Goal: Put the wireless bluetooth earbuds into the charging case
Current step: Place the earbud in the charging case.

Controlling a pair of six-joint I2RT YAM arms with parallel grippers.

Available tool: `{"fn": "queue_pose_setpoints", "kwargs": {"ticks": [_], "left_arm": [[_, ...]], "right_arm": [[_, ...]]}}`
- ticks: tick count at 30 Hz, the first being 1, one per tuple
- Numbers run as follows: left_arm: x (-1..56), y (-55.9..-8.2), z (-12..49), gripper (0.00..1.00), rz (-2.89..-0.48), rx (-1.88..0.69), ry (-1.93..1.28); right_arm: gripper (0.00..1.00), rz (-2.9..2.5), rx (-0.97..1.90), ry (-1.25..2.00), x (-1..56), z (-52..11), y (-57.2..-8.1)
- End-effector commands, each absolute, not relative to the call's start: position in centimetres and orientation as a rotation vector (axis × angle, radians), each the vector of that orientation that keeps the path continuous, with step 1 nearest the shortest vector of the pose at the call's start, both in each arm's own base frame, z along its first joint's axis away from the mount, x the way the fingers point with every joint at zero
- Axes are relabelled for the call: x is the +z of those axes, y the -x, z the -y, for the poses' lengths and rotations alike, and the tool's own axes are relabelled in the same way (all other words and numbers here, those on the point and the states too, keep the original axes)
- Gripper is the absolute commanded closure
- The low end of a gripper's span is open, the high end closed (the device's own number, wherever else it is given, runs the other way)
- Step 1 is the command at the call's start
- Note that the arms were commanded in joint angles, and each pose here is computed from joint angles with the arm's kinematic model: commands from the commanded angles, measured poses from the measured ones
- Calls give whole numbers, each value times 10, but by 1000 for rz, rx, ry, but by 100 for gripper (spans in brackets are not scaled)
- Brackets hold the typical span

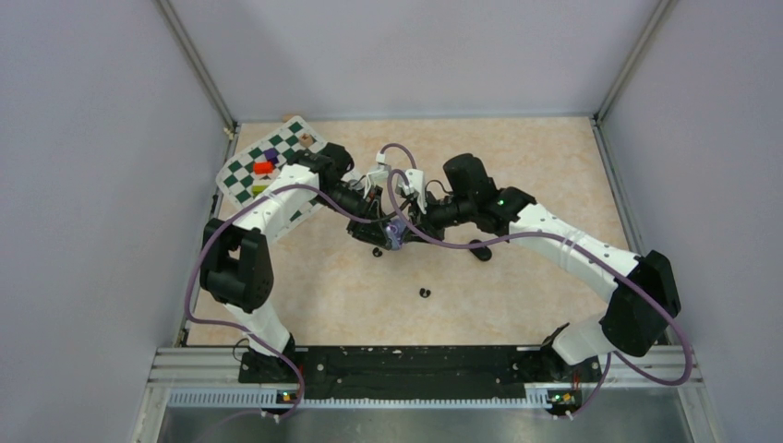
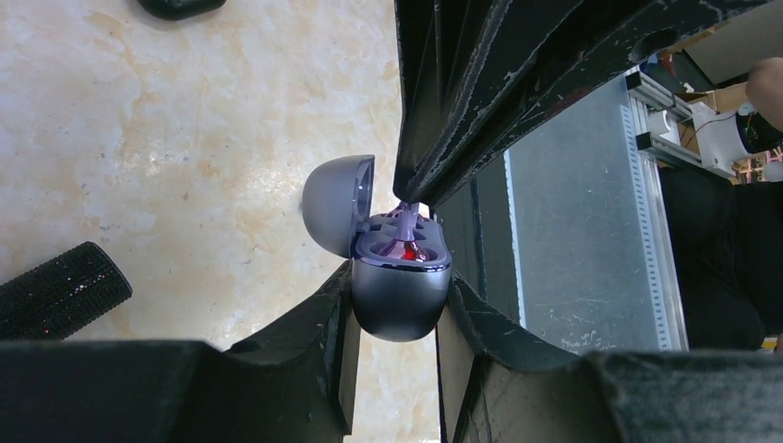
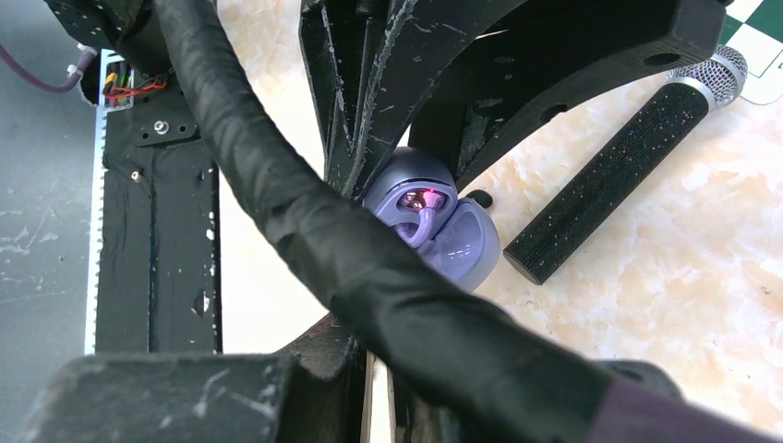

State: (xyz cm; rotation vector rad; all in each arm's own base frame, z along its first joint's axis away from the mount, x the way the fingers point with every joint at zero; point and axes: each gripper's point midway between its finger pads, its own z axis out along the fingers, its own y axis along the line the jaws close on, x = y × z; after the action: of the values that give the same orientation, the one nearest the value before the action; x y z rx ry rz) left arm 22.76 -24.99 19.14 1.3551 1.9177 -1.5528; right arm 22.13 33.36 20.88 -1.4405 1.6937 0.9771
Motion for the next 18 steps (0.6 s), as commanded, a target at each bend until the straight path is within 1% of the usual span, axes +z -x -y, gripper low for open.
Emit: {"fn": "queue_pose_setpoints", "kwargs": {"ticks": [1, 6, 18], "left_arm": [[204, -228, 260, 100, -1802, -1579, -1380], [204, -228, 260, 100, -1800, -1576, -1382], [206, -226, 259, 100, -1786, -1575, -1390]], "right_arm": [[91, -1573, 1010, 1449, 246, -342, -210], [84, -1562, 1011, 1434, 254, -338, -210], [78, -1526, 999, 1411, 271, -322, -214]]}}
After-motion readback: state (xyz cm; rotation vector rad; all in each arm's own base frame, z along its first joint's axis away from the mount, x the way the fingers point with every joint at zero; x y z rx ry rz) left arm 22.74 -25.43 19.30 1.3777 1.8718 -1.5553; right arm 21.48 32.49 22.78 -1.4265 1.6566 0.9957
